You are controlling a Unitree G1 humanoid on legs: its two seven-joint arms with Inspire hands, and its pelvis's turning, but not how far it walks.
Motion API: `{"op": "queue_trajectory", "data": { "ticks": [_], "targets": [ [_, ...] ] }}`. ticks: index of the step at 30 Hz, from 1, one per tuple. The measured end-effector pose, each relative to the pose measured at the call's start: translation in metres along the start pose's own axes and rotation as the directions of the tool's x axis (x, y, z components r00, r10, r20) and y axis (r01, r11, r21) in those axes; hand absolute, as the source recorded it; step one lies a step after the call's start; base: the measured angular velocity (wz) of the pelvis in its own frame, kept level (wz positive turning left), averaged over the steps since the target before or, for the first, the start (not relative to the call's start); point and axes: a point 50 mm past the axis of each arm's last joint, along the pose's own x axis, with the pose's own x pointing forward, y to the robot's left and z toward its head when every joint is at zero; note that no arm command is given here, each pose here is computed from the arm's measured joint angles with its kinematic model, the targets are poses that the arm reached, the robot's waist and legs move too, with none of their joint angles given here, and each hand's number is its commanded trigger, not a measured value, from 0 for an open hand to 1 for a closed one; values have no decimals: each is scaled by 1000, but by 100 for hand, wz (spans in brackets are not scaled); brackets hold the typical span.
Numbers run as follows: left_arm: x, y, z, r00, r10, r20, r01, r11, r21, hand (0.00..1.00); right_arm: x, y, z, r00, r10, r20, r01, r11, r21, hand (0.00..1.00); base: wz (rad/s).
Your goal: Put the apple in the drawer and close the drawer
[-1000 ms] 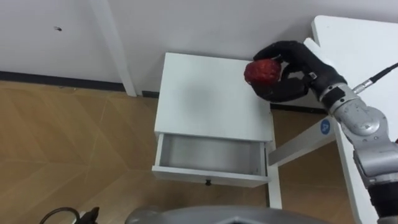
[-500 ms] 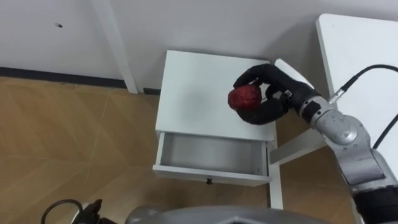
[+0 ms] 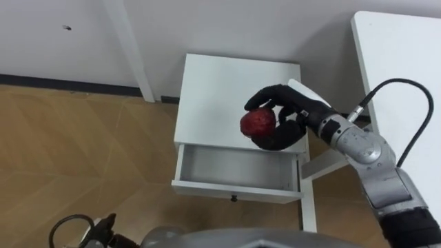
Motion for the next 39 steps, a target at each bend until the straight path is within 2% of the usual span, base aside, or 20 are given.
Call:
{"op": "queue_trajectory", "data": {
  "ticks": [19, 28, 34, 39],
  "targets": [
    [0, -3, 0, 1000, -6, 1, 6, 1000, -6, 0, 0, 3, -5, 1000, 7, -22, -7, 1000, 17, 0, 0],
    [-2, -4, -8, 1000, -1, -20, 1, 1000, -6, 0, -3, 7, -13, 998, 9, -56, -7, 1000, 27, 0, 0],
    [-4, -7, -19, 998, -7, -62, 6, 1000, -9, 0, -9, 20, -54, 973, 0, -230, 24, 995, 101, 0, 7],
    [-4, -12, -22, 997, -5, -71, 1, 999, -44, 0, -46, 53, -129, 846, -1, -532, 168, 949, 266, 0, 9]
  ]
}}
